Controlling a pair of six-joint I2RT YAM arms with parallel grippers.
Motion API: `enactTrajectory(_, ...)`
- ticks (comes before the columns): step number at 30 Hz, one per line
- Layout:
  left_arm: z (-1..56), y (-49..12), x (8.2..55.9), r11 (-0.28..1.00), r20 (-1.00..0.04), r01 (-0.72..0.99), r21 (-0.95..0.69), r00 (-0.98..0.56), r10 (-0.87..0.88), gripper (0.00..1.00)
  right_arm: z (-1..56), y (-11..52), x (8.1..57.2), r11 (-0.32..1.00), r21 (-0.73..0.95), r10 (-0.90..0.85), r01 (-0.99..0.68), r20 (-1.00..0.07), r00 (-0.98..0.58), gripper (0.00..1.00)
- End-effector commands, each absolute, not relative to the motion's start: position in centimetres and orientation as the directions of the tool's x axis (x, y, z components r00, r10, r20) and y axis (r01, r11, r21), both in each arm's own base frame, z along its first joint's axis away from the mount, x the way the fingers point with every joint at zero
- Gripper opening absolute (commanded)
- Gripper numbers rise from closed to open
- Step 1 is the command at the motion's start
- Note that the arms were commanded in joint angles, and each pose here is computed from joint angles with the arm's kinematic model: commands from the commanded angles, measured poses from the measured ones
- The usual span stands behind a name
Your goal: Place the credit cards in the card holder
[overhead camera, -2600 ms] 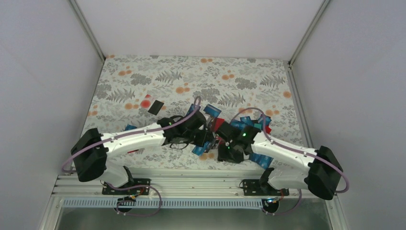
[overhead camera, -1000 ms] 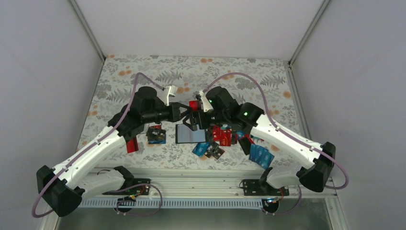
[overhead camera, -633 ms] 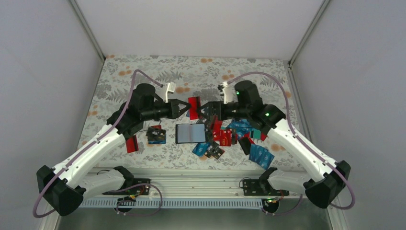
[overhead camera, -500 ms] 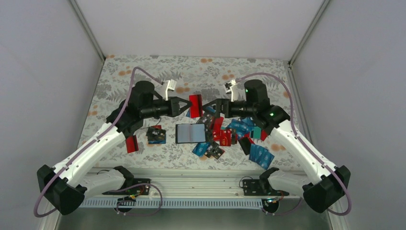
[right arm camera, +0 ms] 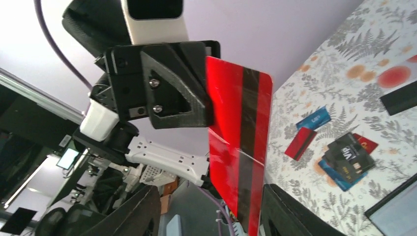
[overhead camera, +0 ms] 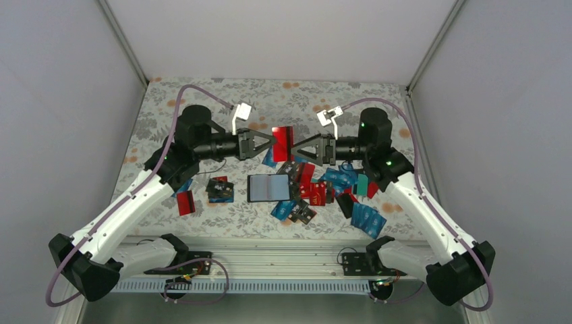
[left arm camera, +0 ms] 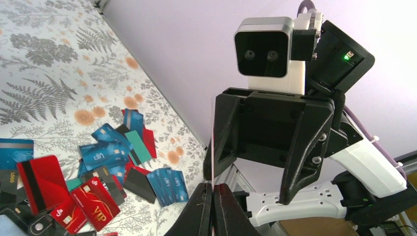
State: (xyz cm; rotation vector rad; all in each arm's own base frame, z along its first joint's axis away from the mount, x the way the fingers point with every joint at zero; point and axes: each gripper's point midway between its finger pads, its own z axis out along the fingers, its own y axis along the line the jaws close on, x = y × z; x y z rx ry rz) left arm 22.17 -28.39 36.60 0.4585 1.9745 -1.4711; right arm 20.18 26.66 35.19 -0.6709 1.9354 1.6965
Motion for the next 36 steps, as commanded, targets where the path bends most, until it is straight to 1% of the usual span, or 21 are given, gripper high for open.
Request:
enactTrajectory(1, 37.7, -28.8, 21.7, 0.260, -0.673, 0.636, -0.726, -0.735, -0.079, 0.02, 37.3, 26.4, 18.9, 0.021, 0.718, -0.059, -0.696, -0.694, -0.718, 0.50)
enactTrajectory(6, 37.1, -29.1, 21.7, 0.246, -0.662, 0.629, -0.737, -0.746, -0.073, 0.02, 37.3, 26.7, 19.0, 0.004, 0.724, -0.064, -0.690, -0.688, -0.722, 0.41)
enactTrajectory(11, 36.9, -29.0, 21.8, 0.254, -0.660, 0.626, -0.737, -0.747, -0.072, 0.02, 37.3, 26.8, 19.3, 0.005, 0.725, -0.062, -0.688, -0.687, -0.724, 0.28)
enactTrajectory(14, 36.5, -29.0, 21.8, 0.259, -0.657, 0.622, -0.739, -0.751, -0.070, 0.02, 37.0, 26.9, 19.6, 0.012, 0.733, -0.063, -0.680, -0.678, -0.733, 0.17)
enactTrajectory(16, 36.1, -29.0, 21.9, 0.266, -0.653, 0.617, -0.741, -0.755, -0.066, 0.02, 36.6, 27.0, 19.9, 0.024, 0.743, -0.064, -0.669, -0.666, -0.743, 0.07)
enactTrajectory(17, 35.8, -29.1, 22.0, 0.274, -0.651, 0.615, -0.740, -0.756, -0.061, 0.02, 36.3, 27.0, 20.1, 0.034, 0.748, -0.065, -0.662, -0.660, -0.749, 0.05)
enactTrajectory(21, 34.0, -28.9, 22.8, 0.338, -0.645, 0.596, -0.728, -0.763, -0.045, 0.03, 34.0, 27.2, 21.0, 0.096, 0.783, -0.073, -0.614, -0.610, -0.789, 0.04)
enactTrajectory(23, 32.2, -28.6, 23.4, 0.400, -0.632, 0.568, -0.719, -0.774, -0.037, 0.04, 32.5, 27.2, 21.6, 0.136, 0.805, -0.072, -0.577, -0.573, -0.816, 0.04)
enactTrajectory(27, 27.6, -27.1, 24.6, 0.550, -0.605, 0.490, -0.676, -0.796, -0.034, 0.29, 28.5, 26.8, 22.3, 0.236, 0.841, -0.061, -0.487, -0.487, -0.871, 0.04)
enactTrajectory(28, 26.4, -26.7, 24.8, 0.580, -0.597, 0.471, -0.664, -0.801, -0.033, 0.33, 27.3, 26.7, 22.5, 0.266, 0.846, -0.057, -0.462, -0.465, -0.884, 0.04)
enactTrajectory(30, 24.2, -25.9, 25.1, 0.637, -0.584, 0.432, -0.638, -0.811, -0.035, 0.40, 24.7, 26.4, 22.8, 0.318, 0.856, -0.049, -0.407, -0.414, -0.909, 0.04)
enactTrajectory(33, 21.3, -25.0, 25.5, 0.699, -0.559, 0.381, -0.605, -0.828, -0.033, 0.46, 20.9, 26.1, 23.0, 0.381, 0.870, -0.031, -0.313, -0.327, -0.945, 0.04)
enactTrajectory(36, 18.4, -23.6, 26.1, 0.776, -0.535, 0.312, -0.548, -0.844, -0.039, 0.49, 18.0, 25.9, 23.2, 0.426, 0.874, -0.009, -0.236, -0.256, -0.967, 0.04)
